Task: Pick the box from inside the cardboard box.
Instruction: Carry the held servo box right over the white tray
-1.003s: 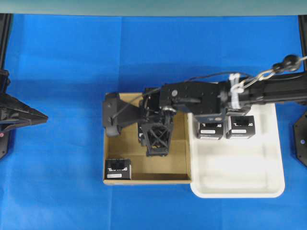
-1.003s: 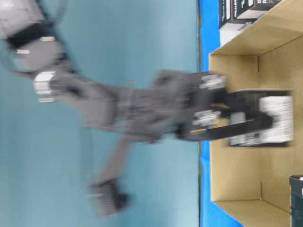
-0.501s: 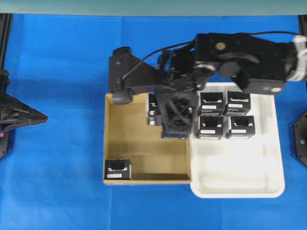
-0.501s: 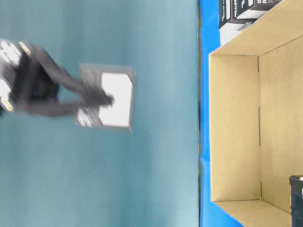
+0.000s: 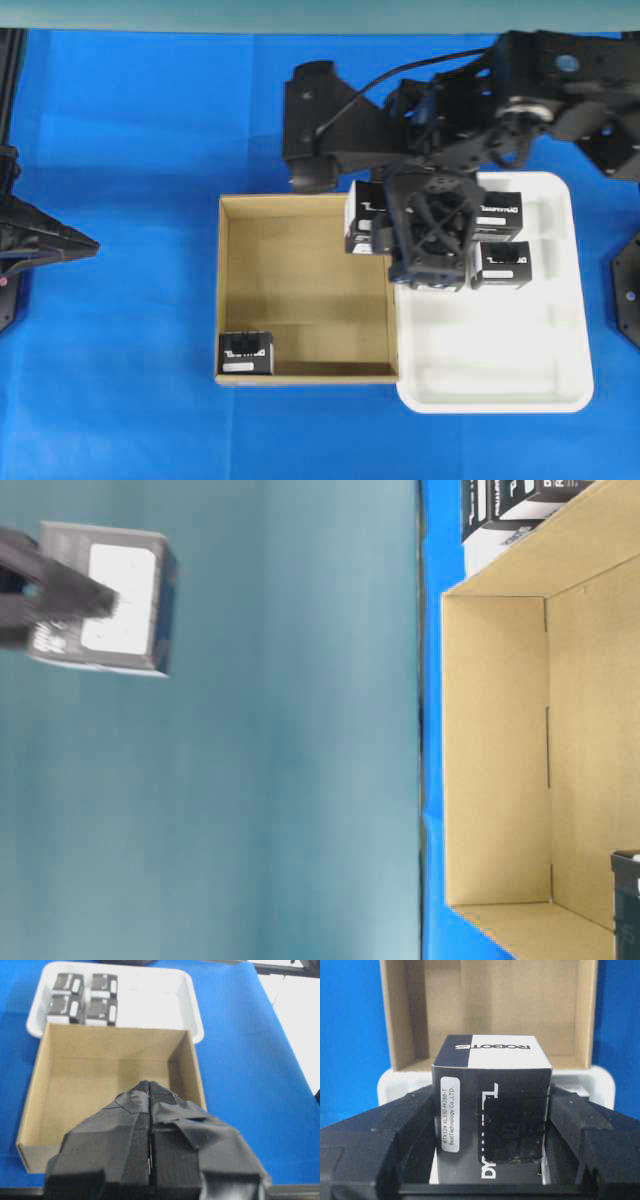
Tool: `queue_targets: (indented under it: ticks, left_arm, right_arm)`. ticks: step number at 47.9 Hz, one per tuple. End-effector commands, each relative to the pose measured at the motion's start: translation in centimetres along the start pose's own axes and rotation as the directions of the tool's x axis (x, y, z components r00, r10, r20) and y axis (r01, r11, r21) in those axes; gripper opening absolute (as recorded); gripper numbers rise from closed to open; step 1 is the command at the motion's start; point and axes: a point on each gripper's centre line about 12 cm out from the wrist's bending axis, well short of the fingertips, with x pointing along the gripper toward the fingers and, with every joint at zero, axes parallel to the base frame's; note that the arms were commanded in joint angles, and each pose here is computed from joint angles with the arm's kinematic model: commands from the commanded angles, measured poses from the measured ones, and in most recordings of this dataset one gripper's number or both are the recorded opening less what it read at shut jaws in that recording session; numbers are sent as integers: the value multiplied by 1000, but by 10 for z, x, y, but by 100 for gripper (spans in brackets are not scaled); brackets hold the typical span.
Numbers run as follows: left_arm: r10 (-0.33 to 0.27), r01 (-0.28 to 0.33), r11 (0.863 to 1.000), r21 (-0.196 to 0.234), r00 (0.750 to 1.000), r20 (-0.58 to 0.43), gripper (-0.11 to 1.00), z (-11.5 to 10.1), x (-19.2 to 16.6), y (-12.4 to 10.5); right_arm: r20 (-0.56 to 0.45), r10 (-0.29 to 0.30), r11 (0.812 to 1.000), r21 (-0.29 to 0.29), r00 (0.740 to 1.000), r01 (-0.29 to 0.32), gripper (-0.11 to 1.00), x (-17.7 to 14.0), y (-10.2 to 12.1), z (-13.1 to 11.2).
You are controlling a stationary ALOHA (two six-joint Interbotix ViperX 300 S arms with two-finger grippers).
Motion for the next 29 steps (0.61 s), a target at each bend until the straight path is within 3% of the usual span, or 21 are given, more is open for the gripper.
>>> queue_targets:
  ticks: [1,6,14,29]
  left_arm:
    - [-3,3,1000,2,1000,21,-7,9,0,-1]
    - [-4,4,1000,0,1000,24,-7,9,-1,-1]
    - [-2,2,1000,0,1000,20,-7,9,0,-1]
    - [-4,4,1000,2,1000,23,-7,9,0,-1]
  right_arm:
    - [25,3,1000,-4,1000,-3,63,-18,5,-7]
    - [-17,5,1000,7,1000,-5,63,-20,7,-21]
    - [-99,17,1000,21,995,-15,63,5,16,-50]
    - [-23,19,995,98,1000,-17,63,61,27,-98]
